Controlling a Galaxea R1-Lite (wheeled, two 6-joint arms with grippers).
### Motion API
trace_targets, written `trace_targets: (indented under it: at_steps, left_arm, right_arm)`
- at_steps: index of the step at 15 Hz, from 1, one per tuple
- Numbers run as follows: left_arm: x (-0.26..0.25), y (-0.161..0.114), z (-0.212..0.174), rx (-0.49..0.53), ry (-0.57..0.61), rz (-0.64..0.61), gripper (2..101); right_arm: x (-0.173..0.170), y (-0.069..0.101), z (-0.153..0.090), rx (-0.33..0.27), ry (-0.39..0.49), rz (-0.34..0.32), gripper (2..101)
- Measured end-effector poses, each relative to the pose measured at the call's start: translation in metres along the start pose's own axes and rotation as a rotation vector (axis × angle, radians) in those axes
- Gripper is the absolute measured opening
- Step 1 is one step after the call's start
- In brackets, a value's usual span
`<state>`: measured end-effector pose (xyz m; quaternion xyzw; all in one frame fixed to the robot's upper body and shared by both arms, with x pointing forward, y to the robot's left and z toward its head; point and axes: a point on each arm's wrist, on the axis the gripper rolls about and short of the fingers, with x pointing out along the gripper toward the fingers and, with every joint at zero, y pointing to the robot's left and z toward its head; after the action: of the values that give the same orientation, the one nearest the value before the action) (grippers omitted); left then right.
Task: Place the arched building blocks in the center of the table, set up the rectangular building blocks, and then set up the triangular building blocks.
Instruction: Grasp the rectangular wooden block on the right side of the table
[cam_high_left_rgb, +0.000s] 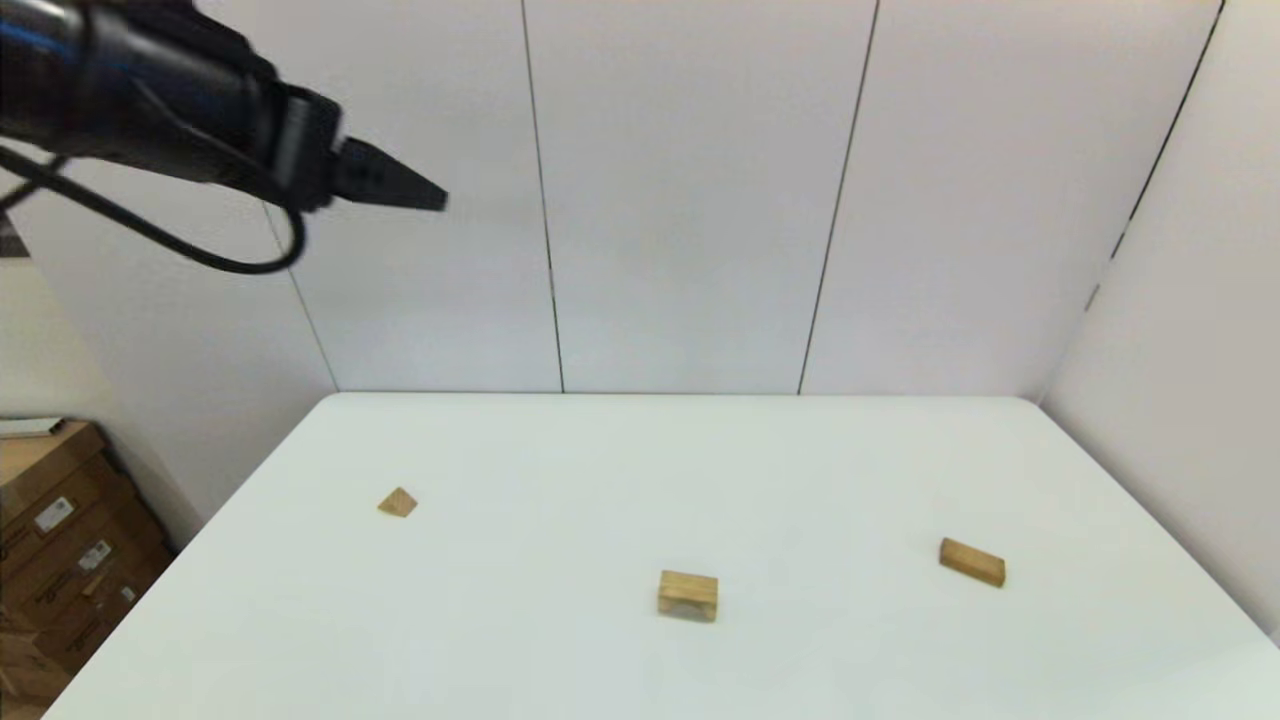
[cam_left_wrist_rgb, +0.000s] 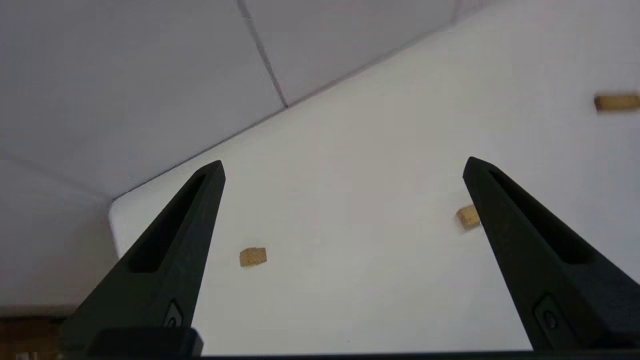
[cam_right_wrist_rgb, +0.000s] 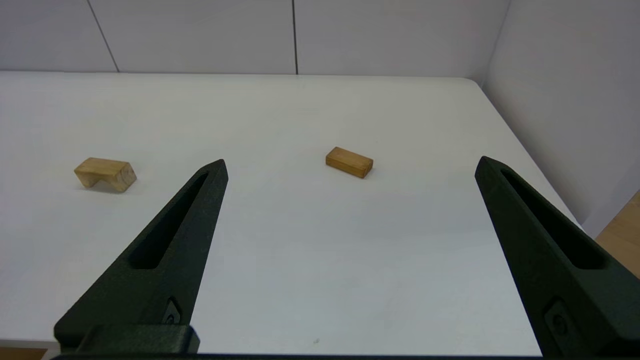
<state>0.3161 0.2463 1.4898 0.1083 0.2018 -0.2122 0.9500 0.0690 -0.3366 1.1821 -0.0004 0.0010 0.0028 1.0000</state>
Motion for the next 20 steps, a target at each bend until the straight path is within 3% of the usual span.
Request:
trace_targets:
  at_steps: [4,9,15,20]
  left_arm:
    - [-0.098,0.015,-0.034,-0.069,-0.086,0.166,96.8]
    - [-0.174,-0.008,-0.108,-0.095,-0.101,0.377,97.1]
    - [-0.196,-0.05,-0.196,-0.117,-0.099,0.475,97.4]
    - [-0.187,-0.067,-0.25,-0.107,-0.152,0.494,97.7]
  right_arm:
    - [0.0,0.0,0.0,0.0,0.0,0.0,98.0]
    - [0.0,0.0,0.0,0.0,0.0,0.0,98.0]
    - [0.0,0.0,0.0,0.0,0.0,0.0,98.0]
    - [0.0,0.0,0.0,0.0,0.0,0.0,98.0]
